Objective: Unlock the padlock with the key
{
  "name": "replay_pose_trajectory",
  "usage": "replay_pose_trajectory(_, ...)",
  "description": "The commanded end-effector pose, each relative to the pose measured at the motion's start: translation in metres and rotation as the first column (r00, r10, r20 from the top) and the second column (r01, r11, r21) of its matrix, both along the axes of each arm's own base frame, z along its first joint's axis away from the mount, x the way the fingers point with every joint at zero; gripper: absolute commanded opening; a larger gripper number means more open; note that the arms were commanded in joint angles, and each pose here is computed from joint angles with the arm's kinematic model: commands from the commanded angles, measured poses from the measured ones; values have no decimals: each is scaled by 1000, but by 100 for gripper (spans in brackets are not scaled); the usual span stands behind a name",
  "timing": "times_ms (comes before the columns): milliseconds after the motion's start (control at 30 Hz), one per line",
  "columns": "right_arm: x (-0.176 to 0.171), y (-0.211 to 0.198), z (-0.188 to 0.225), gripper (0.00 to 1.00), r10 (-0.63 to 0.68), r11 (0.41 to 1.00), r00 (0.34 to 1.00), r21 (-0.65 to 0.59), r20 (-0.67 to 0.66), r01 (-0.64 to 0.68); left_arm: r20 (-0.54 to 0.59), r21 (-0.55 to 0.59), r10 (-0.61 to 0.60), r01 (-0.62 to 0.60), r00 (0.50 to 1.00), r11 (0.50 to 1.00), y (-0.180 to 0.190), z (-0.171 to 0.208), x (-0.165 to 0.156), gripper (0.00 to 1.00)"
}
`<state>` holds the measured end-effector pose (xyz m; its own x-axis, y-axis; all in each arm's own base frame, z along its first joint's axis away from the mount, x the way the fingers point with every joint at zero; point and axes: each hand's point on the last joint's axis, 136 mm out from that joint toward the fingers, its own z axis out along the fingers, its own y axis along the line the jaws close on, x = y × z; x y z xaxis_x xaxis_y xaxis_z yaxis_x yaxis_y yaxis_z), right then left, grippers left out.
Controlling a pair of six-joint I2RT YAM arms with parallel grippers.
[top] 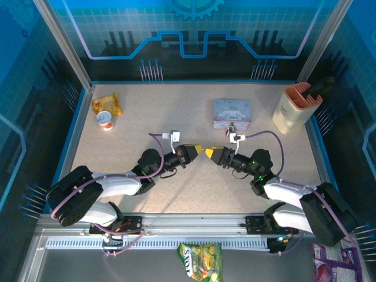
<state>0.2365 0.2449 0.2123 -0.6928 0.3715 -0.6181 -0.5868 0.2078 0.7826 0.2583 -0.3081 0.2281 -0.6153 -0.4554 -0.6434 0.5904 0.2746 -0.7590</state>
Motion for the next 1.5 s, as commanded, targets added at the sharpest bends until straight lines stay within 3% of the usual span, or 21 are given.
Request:
replay_pose_trajectory(0,-10,5,10,35,48,998,997,40,53,-50,88,-43,-29,33,996,999,4,22,-10,0)
replay_pose_trajectory(800,-19,10,16,16,38,999,995,-14,95,-36,76,-35,-50,53,996,998,6,18,-11,0)
replay_pose_trajectory(1200,-20,7,23,13,16,1000,995,-17,95,-15,68,-35,-53,56,996,998,5,15,-11,0)
replay_pose_trajectory(1467,-23,10,34,16,39,999,994,6,105,-40,70,-57,-72,76,995,995,3,15,-13,0)
